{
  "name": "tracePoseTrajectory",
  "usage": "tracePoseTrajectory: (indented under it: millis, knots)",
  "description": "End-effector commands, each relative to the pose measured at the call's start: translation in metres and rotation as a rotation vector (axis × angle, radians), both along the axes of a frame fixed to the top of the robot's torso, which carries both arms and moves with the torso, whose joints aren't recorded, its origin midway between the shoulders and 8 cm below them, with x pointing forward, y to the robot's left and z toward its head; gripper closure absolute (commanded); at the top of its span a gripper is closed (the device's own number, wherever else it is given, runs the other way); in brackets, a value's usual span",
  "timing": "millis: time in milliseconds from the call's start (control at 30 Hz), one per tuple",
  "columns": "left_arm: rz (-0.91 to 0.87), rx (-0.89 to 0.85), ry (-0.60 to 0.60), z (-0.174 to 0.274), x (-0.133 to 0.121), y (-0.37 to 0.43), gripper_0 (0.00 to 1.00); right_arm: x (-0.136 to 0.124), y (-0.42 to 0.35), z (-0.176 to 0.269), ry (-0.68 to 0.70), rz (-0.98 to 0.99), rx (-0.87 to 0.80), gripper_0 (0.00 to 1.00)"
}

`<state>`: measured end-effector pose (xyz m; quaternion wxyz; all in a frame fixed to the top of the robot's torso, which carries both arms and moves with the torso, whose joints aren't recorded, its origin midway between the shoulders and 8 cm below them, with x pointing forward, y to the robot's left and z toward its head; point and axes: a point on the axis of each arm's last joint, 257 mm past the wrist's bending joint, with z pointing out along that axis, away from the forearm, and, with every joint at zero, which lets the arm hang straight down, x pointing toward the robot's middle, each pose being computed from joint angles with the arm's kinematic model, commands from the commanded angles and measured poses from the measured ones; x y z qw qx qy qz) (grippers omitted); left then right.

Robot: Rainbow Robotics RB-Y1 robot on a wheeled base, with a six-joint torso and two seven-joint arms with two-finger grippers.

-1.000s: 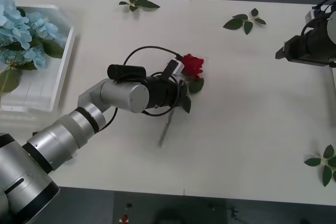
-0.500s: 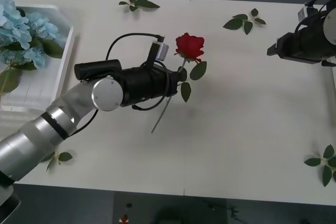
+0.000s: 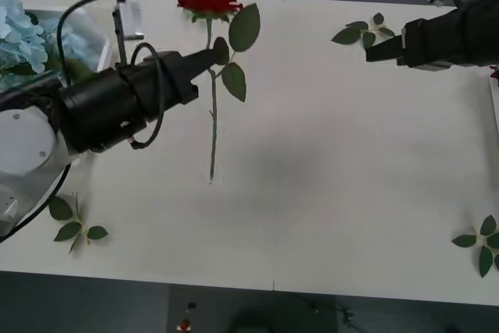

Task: Put the red flowers into the right box and the blue flowers into the left box

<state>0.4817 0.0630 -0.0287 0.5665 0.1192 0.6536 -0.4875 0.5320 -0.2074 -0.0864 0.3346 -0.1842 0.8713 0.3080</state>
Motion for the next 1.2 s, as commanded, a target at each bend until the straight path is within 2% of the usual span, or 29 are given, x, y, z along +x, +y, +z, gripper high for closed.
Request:
tracePoseTrajectory:
  millis: [33,167,300,567,800,1200]
  knots:
    - [-0.021,-0.175,-0.088,0.079,-0.012,0.000,1.00,-0.023,0.030,0.044,-0.135,0.192,0.076,0.00]
    - [-0.012,-0.270,-0.144,0.119,-0.014,0.010,1.00,-0.048,0.050,0.058,-0.214,0.337,0.154,0.00]
    - [0.002,-0.311,-0.181,0.139,-0.013,0.016,1.00,-0.066,0.063,0.066,-0.310,0.434,0.200,0.00]
    - [0.010,-0.415,-0.231,0.175,-0.014,0.019,1.00,-0.090,0.088,0.062,-0.504,0.577,0.194,0.00]
    - [0.009,-0.390,-0.252,0.175,-0.013,0.004,1.00,-0.107,0.114,0.069,-0.615,0.661,0.222,0.00]
    - [-0.034,-0.323,-0.246,0.159,-0.004,-0.052,1.00,-0.116,0.165,0.075,-0.651,0.690,0.289,0.00]
